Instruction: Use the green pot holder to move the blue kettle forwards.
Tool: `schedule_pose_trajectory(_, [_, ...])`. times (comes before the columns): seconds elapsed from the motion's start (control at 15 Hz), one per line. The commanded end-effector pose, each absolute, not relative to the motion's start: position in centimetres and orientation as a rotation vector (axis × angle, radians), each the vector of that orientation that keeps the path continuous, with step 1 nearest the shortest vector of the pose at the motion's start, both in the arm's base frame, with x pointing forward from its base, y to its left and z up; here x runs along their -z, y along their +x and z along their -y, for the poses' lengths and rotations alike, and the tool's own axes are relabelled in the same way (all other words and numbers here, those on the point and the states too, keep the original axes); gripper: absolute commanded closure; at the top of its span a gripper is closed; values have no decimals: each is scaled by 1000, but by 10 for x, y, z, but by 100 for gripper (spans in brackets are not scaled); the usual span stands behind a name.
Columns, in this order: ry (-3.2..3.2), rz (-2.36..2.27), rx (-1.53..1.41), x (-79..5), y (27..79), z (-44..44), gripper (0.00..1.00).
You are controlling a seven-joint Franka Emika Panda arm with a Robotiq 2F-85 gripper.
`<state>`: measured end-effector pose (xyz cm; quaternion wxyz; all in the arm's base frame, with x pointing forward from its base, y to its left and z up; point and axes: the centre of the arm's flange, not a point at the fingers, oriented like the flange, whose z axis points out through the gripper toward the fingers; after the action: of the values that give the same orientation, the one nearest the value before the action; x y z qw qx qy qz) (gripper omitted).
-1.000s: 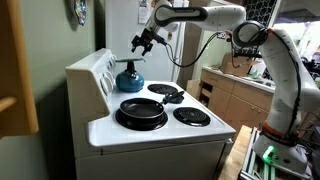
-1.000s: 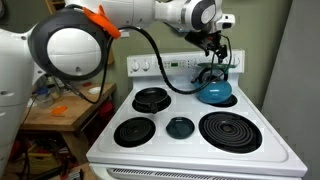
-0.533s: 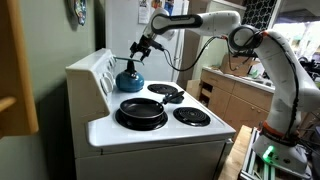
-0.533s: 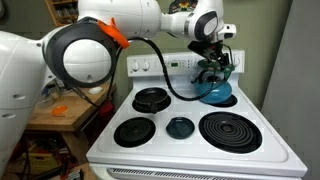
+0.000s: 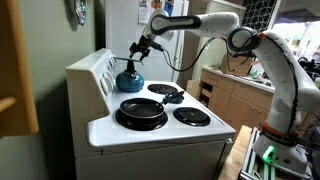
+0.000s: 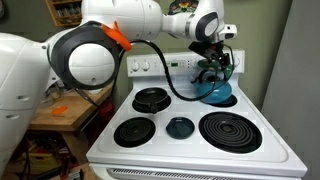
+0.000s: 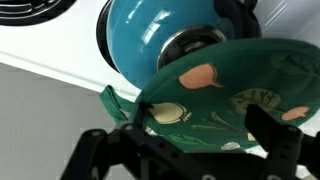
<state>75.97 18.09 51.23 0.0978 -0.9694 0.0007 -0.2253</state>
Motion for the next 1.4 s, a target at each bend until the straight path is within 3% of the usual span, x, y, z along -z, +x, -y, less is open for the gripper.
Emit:
schedule_pose_trajectory(0.0, [-2887, 29, 695, -525, 764, -187, 0])
schedule_pose_trajectory(1.33, [-2869, 45, 691, -493, 803, -211, 0])
